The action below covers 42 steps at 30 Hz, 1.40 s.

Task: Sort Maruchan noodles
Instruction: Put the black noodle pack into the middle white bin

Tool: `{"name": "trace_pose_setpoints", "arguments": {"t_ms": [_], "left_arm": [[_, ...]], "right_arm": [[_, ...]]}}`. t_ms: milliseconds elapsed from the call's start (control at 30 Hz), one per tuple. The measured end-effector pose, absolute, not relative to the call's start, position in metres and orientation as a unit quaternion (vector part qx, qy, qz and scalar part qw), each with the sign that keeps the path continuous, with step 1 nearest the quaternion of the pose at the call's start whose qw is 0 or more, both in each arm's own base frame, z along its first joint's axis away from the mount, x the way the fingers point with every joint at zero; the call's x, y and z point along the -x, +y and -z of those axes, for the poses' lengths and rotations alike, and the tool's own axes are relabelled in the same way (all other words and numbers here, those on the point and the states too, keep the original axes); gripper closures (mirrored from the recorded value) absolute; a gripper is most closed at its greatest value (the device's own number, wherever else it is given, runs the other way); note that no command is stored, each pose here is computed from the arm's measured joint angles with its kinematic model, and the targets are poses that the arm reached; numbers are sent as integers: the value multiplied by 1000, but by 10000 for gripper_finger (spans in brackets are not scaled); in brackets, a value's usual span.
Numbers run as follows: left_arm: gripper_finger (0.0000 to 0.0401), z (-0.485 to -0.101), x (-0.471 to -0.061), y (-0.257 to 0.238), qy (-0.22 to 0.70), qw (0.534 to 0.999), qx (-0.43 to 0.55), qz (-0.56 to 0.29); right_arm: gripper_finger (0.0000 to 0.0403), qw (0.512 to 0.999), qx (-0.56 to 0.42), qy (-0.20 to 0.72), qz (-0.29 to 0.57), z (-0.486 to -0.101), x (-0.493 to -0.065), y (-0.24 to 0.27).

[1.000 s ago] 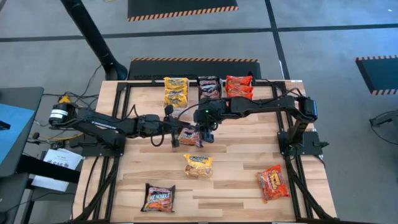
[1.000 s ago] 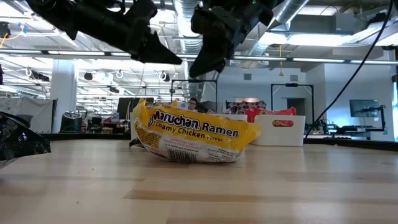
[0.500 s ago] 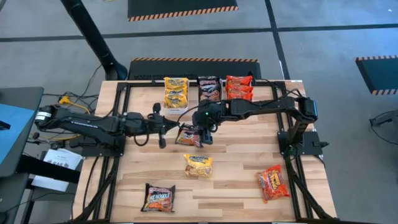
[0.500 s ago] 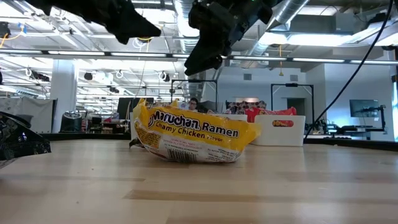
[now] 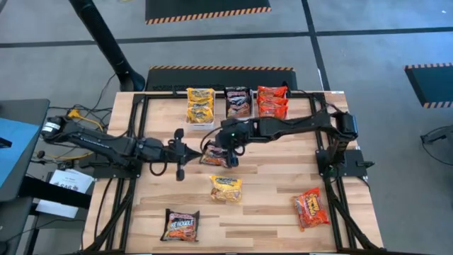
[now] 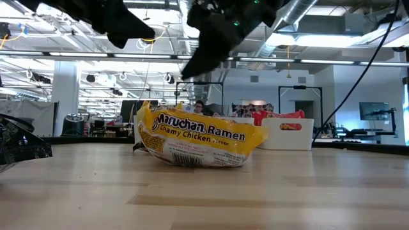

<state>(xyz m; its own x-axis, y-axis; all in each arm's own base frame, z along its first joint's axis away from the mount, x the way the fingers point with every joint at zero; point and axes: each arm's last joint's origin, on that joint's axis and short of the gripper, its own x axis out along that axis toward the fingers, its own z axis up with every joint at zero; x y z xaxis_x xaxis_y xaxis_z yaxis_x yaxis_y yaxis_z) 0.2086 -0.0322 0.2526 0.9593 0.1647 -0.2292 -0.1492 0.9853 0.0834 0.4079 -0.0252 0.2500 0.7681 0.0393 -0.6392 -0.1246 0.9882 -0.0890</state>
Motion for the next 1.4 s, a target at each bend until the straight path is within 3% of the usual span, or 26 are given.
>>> {"name": "trace_pose_setpoints", "arguments": {"t_ms": [467,1033,1167,1333,1400], "left_arm": [[401,-251,-206,-43,121,990,-47,-61],[401,-247,-205,-43,140,987,-48,-61],[401,-247,-205,-43,141,987,-49,-61],[401,-247,-205,-43,143,987,-49,-62],[401,-247,-205,-43,143,987,-49,-62]], "right_arm": [[154,913,98,396,-33,-183,-433,-22],[160,876,137,461,29,-142,-438,-23],[213,874,116,468,62,-141,-437,-22],[348,870,102,477,71,-139,-435,-23],[385,869,105,478,72,-139,-435,-21]]}}
